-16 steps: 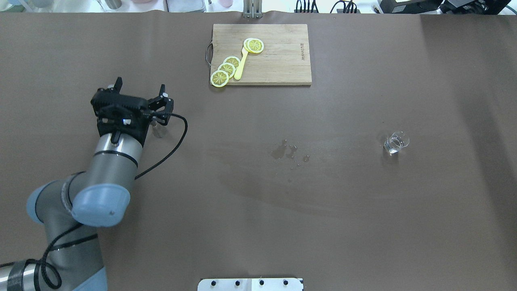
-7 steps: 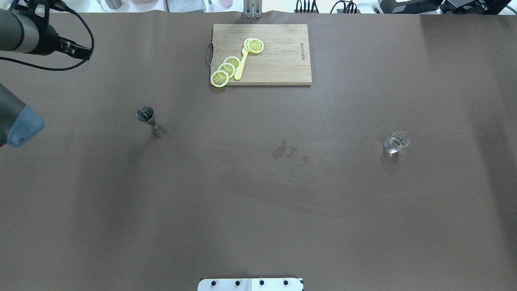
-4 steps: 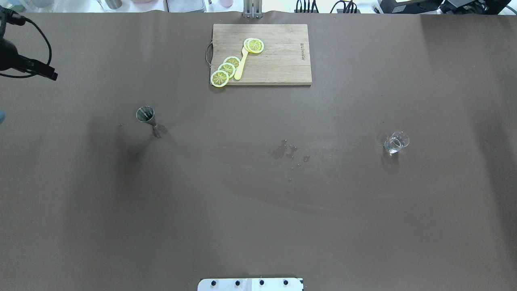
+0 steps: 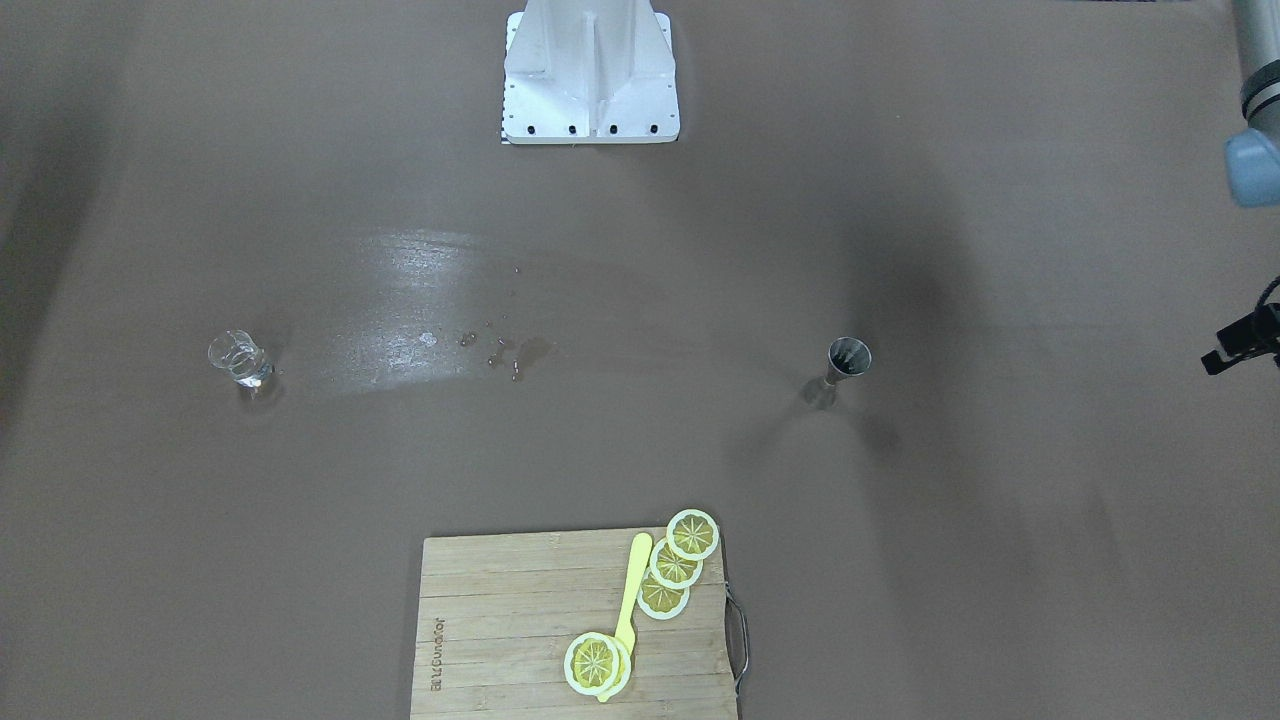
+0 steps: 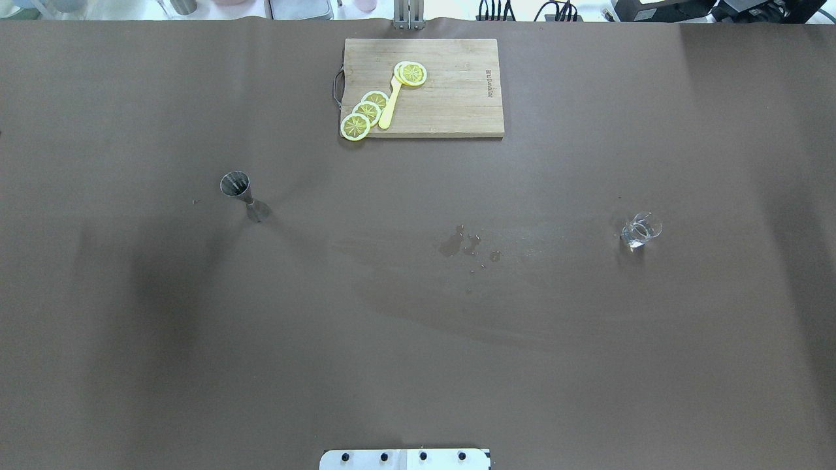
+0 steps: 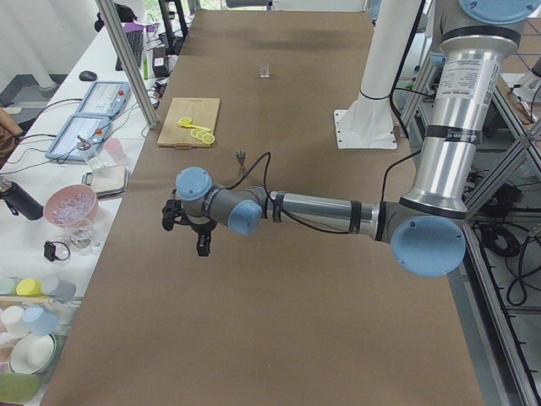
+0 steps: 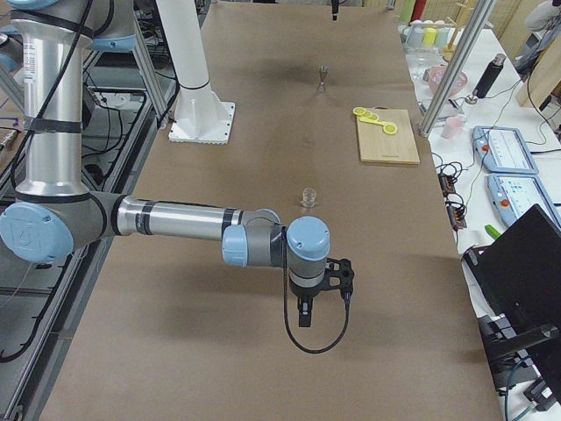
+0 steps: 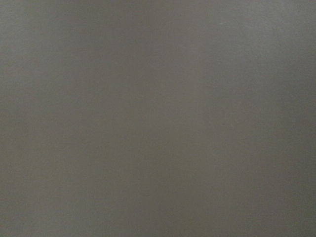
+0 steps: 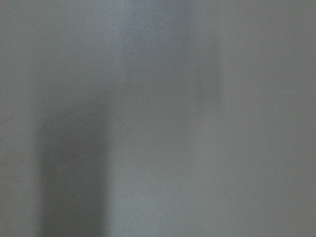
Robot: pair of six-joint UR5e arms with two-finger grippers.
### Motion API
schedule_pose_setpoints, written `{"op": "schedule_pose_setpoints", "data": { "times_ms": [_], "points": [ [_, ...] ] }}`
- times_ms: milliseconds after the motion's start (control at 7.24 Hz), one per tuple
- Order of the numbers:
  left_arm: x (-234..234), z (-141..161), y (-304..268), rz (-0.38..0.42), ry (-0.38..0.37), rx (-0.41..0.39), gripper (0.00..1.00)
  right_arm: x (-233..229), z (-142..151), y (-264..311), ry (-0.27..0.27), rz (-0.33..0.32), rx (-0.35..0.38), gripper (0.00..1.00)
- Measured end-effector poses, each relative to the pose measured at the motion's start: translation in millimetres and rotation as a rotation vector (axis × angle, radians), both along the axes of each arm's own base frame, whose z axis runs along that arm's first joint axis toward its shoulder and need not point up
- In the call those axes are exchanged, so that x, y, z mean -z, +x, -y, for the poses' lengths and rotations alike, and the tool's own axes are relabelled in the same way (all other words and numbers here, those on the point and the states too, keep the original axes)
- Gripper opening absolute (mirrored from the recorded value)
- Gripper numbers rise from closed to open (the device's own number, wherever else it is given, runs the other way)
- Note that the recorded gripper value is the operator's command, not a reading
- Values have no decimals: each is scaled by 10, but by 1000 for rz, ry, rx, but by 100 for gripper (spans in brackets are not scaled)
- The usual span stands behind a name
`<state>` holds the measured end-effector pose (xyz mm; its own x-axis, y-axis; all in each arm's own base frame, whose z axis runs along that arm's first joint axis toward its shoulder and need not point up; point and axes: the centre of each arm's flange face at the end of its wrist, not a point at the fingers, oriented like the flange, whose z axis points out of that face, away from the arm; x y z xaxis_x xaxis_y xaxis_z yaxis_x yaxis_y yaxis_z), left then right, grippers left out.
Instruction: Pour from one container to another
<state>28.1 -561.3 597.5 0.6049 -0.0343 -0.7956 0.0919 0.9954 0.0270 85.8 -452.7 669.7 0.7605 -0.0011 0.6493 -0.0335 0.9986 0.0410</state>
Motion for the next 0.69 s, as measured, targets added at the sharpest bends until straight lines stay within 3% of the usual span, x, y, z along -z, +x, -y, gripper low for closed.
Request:
{"op": "schedule_pose_setpoints", "data": {
  "times_ms": [276, 415, 691],
  "points": [
    [-395, -651, -705, -15, 26, 1, 99, 63, -31, -3, 4, 5, 0, 100],
    [-340, -903, -838, -12, 6, 6, 99, 59, -56, -8, 0, 12, 0, 100],
    [-161, -1095, -913, 1, -21, 7, 99, 38, -90, -16, -4, 18, 1, 100]
  ]
}}
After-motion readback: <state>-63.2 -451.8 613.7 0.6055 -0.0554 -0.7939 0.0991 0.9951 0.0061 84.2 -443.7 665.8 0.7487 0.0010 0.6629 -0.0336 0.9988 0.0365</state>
